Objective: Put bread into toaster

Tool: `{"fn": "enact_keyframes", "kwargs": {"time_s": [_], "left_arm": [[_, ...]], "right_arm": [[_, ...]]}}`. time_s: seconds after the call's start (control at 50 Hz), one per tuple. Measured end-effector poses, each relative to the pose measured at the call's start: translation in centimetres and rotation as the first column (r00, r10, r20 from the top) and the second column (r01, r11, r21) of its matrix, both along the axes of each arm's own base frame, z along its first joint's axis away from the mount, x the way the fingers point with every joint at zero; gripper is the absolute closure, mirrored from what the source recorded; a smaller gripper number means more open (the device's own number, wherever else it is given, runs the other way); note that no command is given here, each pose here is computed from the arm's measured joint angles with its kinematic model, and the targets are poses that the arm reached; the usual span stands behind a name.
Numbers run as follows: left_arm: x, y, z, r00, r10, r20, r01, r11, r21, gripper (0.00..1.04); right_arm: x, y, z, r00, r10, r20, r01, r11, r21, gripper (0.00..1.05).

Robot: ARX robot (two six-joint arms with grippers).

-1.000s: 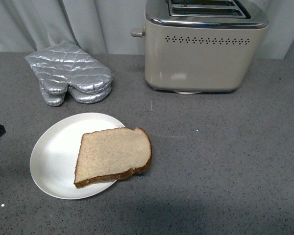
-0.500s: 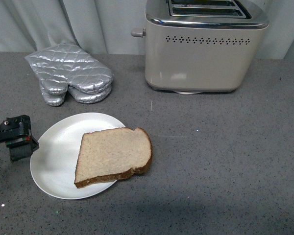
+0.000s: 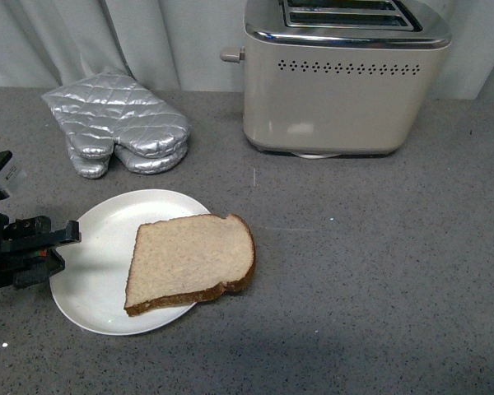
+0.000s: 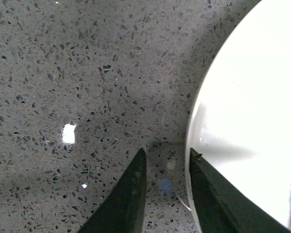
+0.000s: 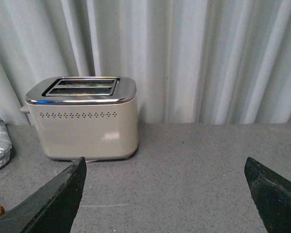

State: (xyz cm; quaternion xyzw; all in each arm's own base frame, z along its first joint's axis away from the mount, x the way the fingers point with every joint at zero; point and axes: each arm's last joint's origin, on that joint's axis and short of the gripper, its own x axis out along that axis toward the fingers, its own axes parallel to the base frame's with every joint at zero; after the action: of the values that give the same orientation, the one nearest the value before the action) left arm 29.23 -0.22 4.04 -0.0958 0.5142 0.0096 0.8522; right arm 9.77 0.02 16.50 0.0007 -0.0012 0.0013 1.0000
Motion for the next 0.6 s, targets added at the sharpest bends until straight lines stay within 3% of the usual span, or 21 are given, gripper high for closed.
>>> {"fn": "enact_keyframes", "kwargs": {"time_s": [0.16, 0.6], "left_arm": [[0.0, -0.2, 0.0, 1.0, 0.005, -0.01, -0.005, 1.0, -0.023, 1.02], [-0.5, -3.3, 4.2, 0.999, -0.019, 0.051, 0.031, 0.968, -0.251, 1.02]], "right_arm": [[0.0, 0.0, 0.0, 1.0, 0.0, 0.0, 0.0, 1.0, 0.0, 0.1], [0.0, 0.0, 0.0, 1.0, 0.0, 0.0, 0.0, 1.0, 0.0, 0.1]]}}
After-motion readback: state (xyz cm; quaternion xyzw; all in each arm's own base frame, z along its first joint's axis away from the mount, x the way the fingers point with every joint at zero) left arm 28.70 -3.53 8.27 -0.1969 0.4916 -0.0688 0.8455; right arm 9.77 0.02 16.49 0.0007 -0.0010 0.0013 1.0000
